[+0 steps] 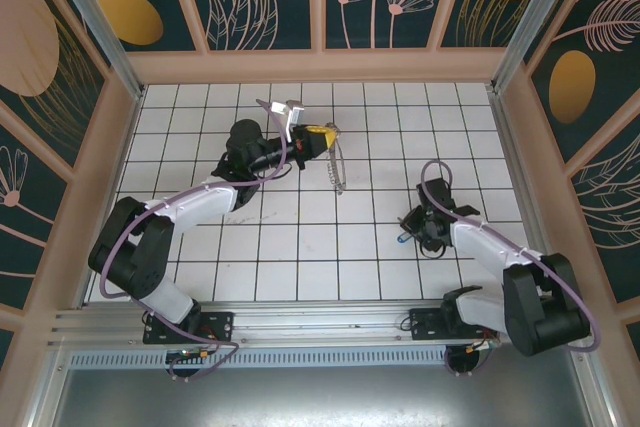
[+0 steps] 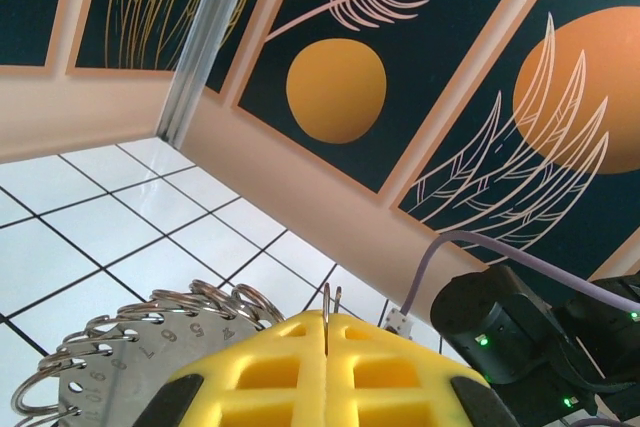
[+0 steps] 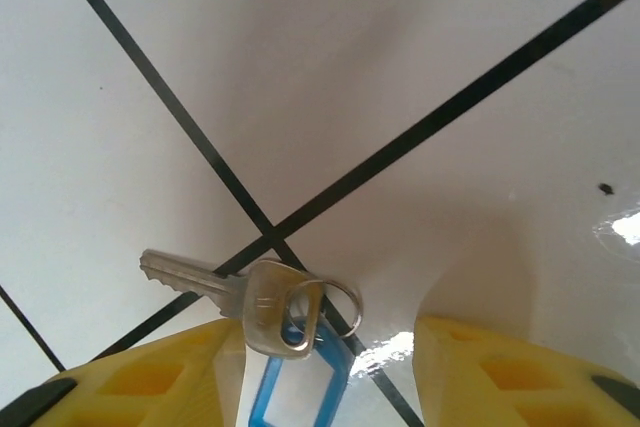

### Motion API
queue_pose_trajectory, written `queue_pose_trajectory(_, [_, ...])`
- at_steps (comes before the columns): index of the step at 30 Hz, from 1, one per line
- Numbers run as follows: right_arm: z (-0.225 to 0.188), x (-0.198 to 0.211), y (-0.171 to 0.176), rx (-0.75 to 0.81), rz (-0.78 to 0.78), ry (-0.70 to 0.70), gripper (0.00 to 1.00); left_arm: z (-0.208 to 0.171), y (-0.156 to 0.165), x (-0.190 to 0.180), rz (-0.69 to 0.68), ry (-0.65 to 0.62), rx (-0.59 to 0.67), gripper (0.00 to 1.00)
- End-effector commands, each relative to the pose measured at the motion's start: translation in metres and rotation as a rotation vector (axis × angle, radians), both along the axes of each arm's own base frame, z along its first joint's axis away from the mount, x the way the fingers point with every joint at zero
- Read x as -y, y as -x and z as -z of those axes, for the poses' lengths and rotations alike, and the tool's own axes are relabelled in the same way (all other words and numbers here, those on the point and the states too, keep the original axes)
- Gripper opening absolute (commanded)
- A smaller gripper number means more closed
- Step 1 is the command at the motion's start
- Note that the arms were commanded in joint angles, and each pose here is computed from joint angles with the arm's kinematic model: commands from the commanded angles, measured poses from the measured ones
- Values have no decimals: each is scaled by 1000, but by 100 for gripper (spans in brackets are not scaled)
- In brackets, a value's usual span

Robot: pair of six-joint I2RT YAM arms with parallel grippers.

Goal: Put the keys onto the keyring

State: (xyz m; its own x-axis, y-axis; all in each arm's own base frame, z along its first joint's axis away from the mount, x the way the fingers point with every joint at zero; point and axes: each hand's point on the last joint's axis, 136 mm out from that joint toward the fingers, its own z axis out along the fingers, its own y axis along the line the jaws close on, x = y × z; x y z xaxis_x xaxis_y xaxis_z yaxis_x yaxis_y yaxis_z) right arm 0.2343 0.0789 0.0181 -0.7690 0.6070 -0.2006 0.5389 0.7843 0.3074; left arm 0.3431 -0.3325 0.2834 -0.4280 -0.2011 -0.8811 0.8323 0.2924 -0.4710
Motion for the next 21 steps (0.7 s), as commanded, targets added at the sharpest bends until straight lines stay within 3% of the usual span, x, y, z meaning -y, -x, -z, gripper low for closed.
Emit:
queue_pose_trajectory(1, [-5, -33, -20, 47, -98, -61, 46, -25, 8, -3, -3, 44, 77, 0])
queue_pose_trajectory(8, [-12, -67, -38, 54, -199, -24, 42, -25, 9, -4, -3, 44, 75, 0])
queue_pose_trajectory(13, [-37, -79, -51, 173, -252, -14, 39, -26, 10, -4, -4, 35, 78, 0])
queue_pose_trajectory(16, [-47, -70, -52, 220, -225, 6, 39, -25, 8, -4, -9, 23, 66, 0])
queue_pose_trajectory(21, [-38, -58, -44, 159, -202, 62, 42, -24, 6, -5, -19, 12, 37, 0])
